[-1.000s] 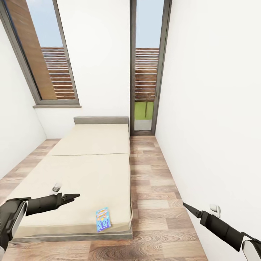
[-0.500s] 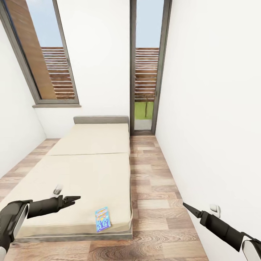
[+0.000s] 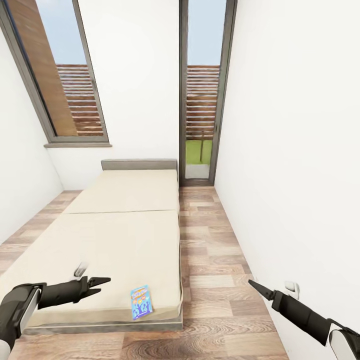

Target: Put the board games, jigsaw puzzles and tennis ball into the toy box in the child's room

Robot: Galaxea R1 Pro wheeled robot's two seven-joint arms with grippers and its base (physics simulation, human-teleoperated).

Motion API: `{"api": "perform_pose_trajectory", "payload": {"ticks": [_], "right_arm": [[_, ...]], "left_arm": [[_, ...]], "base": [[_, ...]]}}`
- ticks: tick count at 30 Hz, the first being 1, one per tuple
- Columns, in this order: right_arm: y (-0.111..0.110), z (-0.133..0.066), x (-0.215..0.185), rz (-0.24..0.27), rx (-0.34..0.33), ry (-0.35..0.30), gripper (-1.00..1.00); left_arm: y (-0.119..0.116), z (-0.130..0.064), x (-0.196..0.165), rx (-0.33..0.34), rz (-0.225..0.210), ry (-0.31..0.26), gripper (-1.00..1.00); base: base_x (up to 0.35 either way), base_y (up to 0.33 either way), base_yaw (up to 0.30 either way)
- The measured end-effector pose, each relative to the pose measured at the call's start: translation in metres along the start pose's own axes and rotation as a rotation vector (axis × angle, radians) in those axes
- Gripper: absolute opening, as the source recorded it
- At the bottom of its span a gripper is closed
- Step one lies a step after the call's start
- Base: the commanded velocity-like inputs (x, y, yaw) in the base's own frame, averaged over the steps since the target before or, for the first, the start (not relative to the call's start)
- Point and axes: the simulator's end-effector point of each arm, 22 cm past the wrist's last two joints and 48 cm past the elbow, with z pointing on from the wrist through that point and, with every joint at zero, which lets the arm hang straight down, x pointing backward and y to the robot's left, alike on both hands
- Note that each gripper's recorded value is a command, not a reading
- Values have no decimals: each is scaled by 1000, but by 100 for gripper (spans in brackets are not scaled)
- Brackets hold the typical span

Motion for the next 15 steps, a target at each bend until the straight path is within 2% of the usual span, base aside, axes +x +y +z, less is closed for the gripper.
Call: {"api": "perform_pose_trajectory", "payload": {"ticks": [5, 11, 15], "right_arm": [[1, 17, 20, 20, 2, 41, 100], [-5, 28, 34, 41, 23, 68, 100], [-9, 32, 38, 46, 27, 73, 100]], "left_arm": [[11, 5, 7, -6, -25, 8, 100], [22, 10, 9, -6, -6, -6, 100], [33, 14, 14, -3, -24, -16, 100]], "base": [[0, 0, 0], [0, 0, 0], [0, 0, 0]]}}
